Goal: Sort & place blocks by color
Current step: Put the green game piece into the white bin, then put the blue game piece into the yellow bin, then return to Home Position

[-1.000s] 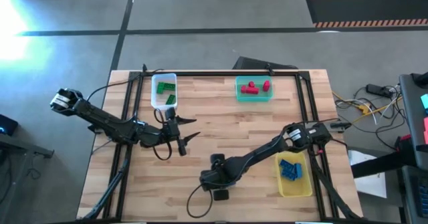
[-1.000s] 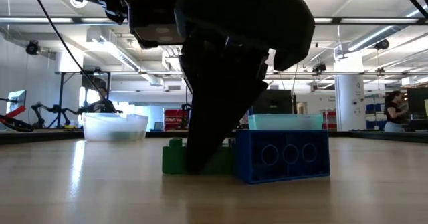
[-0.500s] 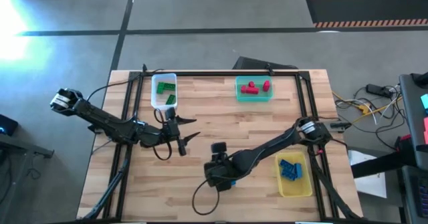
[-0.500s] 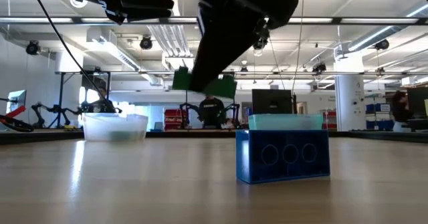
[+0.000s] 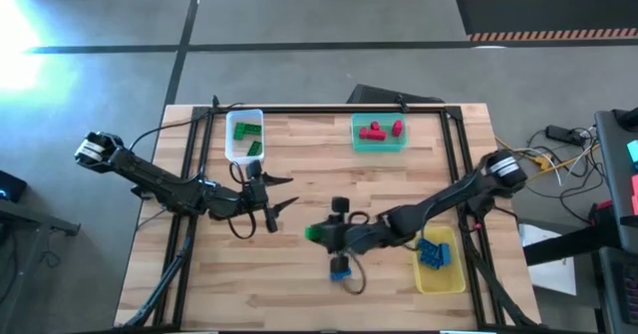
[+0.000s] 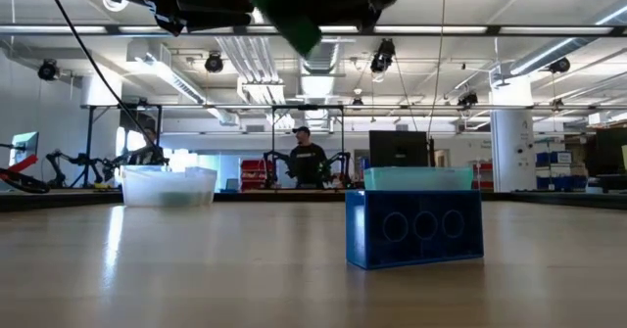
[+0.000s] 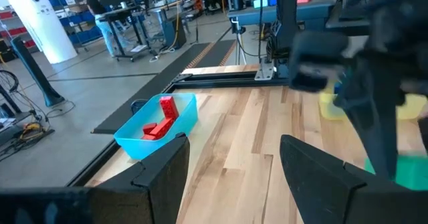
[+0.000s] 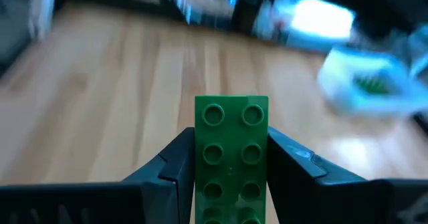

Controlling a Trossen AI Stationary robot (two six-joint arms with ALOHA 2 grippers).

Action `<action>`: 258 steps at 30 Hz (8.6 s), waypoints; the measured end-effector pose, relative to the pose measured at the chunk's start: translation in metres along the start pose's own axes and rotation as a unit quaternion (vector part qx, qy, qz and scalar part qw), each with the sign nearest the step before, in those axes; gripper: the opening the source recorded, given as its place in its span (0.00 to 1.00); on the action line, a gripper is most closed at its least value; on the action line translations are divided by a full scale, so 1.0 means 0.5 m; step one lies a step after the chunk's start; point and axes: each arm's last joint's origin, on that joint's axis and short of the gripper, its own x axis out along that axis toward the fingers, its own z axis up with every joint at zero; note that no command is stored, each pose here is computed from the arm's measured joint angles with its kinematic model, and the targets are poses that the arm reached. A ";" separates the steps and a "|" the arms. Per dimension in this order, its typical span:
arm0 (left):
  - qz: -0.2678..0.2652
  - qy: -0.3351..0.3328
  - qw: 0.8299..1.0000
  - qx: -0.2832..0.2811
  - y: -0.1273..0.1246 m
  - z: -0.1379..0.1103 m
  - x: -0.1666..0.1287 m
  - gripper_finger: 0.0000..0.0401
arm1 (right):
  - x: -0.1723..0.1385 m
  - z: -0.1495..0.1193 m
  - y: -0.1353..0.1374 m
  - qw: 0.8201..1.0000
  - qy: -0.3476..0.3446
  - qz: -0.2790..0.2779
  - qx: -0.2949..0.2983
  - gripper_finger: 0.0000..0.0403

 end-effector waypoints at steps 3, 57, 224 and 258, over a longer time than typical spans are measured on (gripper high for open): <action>-0.025 -0.003 1.000 -0.002 -0.003 0.003 0.000 0.54 | -0.017 -0.004 -0.015 0.995 -0.095 -0.007 0.012 0.31; -0.127 -0.149 0.980 -0.021 -0.080 -0.019 0.096 0.32 | -0.034 -0.001 -0.086 0.950 -0.307 -0.027 0.044 0.59; 0.041 0.116 0.987 -0.102 0.076 -0.027 0.016 0.50 | -0.422 -0.232 -0.024 0.818 0.529 -0.042 0.221 0.38; -0.204 0.036 0.977 0.055 0.067 -0.092 -0.152 0.15 | -0.177 -0.190 -0.214 0.990 -0.082 0.115 -0.010 0.08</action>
